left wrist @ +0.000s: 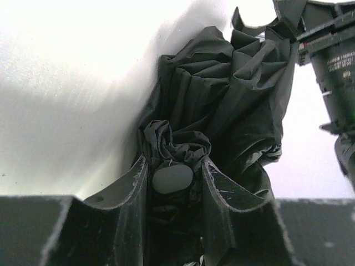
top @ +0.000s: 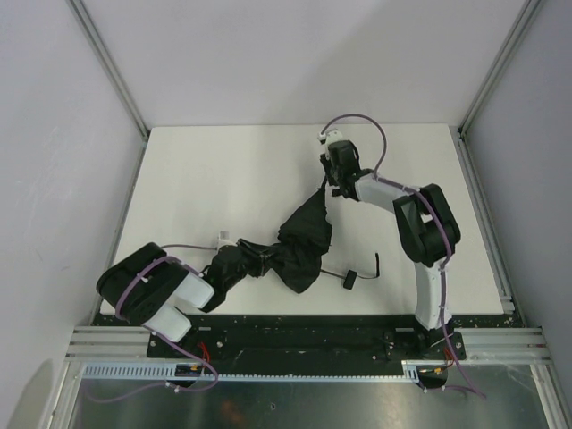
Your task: Put away the umbrella
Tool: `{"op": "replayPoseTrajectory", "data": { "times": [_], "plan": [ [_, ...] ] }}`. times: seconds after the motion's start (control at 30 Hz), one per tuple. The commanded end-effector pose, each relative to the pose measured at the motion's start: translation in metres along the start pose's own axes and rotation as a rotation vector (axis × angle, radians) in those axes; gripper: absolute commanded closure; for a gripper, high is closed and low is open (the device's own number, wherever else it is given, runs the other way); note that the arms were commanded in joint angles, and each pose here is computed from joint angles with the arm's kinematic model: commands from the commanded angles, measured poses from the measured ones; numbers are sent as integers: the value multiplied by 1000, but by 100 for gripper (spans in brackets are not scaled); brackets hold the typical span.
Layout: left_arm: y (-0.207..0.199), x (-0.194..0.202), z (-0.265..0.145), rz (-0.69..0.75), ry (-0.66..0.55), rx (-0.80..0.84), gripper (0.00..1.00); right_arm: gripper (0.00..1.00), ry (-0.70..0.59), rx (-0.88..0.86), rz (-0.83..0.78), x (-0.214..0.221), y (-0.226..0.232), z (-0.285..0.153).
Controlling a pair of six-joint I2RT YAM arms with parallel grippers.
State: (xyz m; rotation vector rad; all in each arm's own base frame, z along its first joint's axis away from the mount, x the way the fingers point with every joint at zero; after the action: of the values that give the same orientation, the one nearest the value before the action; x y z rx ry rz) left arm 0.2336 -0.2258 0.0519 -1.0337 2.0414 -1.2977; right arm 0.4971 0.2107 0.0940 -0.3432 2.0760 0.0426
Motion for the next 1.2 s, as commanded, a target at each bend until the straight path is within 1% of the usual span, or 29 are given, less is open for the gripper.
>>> {"op": "replayPoseTrajectory", "data": {
  "times": [0.0,0.07,0.1,0.13,0.17,0.23,0.27,0.3,0.43,0.5,0.53,0.6,0.67,0.73,0.8,0.87,0.97,1.07,1.17],
  "plan": [
    [22,3,-7,36,9,-74,100,52,142,75,-13,-18,-40,16],
    [21,4,-8,33,7,-70,100,32,272,42,-5,-14,-43,20],
    [20,4,-8,29,8,-70,100,25,327,43,10,-16,-45,18],
    [20,5,-8,23,9,-70,100,20,418,39,21,-9,-47,11],
    [20,5,-9,17,10,-73,100,17,491,41,38,-7,-49,1],
    [19,6,-9,9,12,-74,100,13,592,41,95,-3,-55,-16],
    [19,7,-10,4,13,-76,100,11,626,36,117,2,-58,-24],
    [19,7,-10,0,13,-79,100,10,626,36,139,-1,-64,-35],
    [19,6,-11,-8,5,-85,100,8,536,125,236,-9,-107,-77],
    [20,5,-11,-8,0,-89,100,6,411,150,214,-27,-109,-106],
    [20,5,-11,-9,-1,-91,100,5,339,152,188,-37,-102,-121],
    [20,5,-10,-11,-1,-96,100,5,202,101,126,-51,-73,-151],
    [21,6,-9,-15,4,-107,100,4,58,-54,40,-60,-21,-190],
    [24,7,-8,-34,9,-123,100,2,-56,-265,-85,-49,39,-229],
    [26,8,-7,-40,17,-134,100,1,-143,-418,-208,-23,85,-262],
    [28,9,-8,-52,22,-145,100,1,-172,-510,-303,12,116,-283],
    [32,10,-10,-70,32,-167,100,1,-177,-585,-411,55,156,-299],
    [35,11,-10,-78,41,-201,100,1,-156,-566,-504,84,181,-289],
    [37,11,-10,-84,38,-237,100,1,-142,-505,-560,101,192,-266]
  ]
}}
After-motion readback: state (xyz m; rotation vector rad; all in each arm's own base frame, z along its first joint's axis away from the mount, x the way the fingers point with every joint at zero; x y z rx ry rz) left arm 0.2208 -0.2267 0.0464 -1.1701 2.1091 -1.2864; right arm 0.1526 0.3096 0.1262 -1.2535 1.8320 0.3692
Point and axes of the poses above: each gripper's point midway between its finger pads, its own z axis out along the fingers, its own y axis along the line the jaws close on, x = y × z, the point moved 2 cm from there along -z, back along the fingers, and after that the axes turned 3 degrees about z, right-handed, at the moved point
